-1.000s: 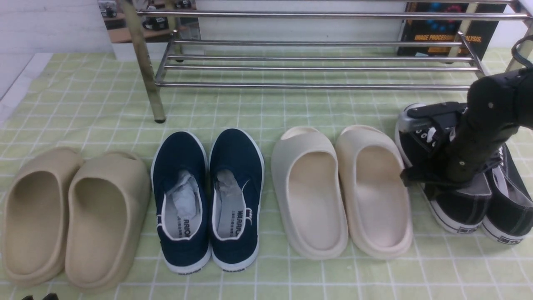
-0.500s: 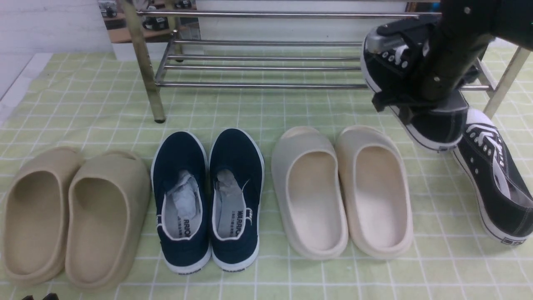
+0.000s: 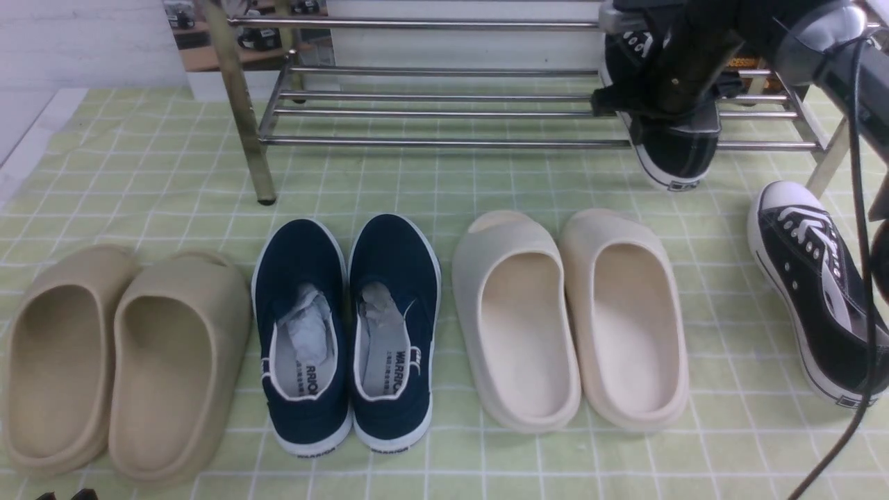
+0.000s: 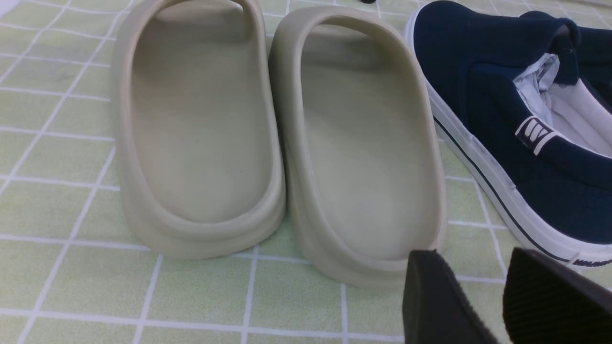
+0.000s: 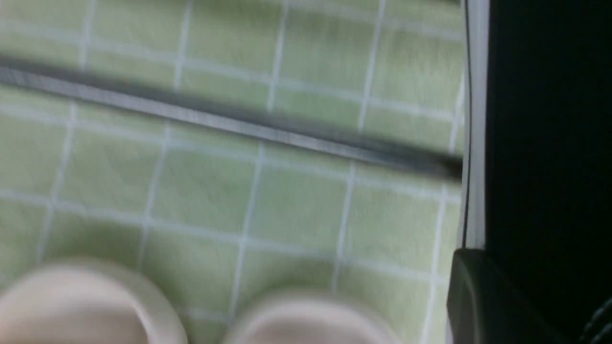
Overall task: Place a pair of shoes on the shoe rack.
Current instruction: Use the right arm to put a shoe into the shoe rack, then use the right arm to grab the shoe closest to it
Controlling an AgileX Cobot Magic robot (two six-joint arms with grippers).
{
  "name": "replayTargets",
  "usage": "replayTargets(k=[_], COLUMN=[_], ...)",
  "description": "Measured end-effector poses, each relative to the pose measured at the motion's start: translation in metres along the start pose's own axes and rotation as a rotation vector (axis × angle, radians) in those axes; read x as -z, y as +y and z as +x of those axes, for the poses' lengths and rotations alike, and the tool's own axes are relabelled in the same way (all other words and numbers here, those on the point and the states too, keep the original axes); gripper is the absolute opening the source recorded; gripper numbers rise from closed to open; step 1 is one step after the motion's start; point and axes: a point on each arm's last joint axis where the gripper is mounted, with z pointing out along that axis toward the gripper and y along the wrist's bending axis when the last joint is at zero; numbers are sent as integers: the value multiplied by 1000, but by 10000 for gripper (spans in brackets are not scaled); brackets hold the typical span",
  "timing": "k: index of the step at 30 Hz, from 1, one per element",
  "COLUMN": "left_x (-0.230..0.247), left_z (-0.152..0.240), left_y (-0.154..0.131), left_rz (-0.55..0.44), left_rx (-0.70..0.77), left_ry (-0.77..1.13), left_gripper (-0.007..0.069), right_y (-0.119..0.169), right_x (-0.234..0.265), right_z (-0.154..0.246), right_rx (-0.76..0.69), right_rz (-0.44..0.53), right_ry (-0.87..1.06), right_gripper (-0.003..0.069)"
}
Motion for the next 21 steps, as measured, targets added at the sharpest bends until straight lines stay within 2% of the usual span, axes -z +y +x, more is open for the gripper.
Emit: replayTargets(k=[1,3,4,5,6,7,10,11,12,14,19,20,21], left_x=[0,0,0,0,0,0,0,0,0,0,0,0,0], left_z=[0,0,0,0,0,0,0,0,0,0,0,0,0], left_y=[0,0,0,0,0,0,0,0,0,0,0,0,0], left_rz=[0,0,0,0,0,0,0,0,0,0,0,0,0], left_rx=[0,0,0,0,0,0,0,0,0,0,0,0,0], left_ry=[0,0,0,0,0,0,0,0,0,0,0,0,0], left_gripper=[239,239,239,239,239,239,239,239,239,239,239,239,239], right_y=[-3,-8,-9,-12,-13,-16,-16,-16,-16,-16,-28,-28,-35], right_x=[-2,-1,-1,4,5,13,35,36,52,84,143,144,145], right_z=[-2,-5,-6,-9,-9,-10,-12,-12,-11,-5,54,57,84], right_rx=[-11,-24,-25,-33,-35,-54,-79,-81,-71,-24,41,38,19], right_rz=[-7,-10,-10,-12,-13,-33,-71,-73,-77,-63,57,57,91], right_ry=[-17,-48,-53,-72,-71,-72,-74,-74,-85,-79,60,66,144], right_gripper=[83,170,181,274,286,399,542,549,589,611,582,582,567])
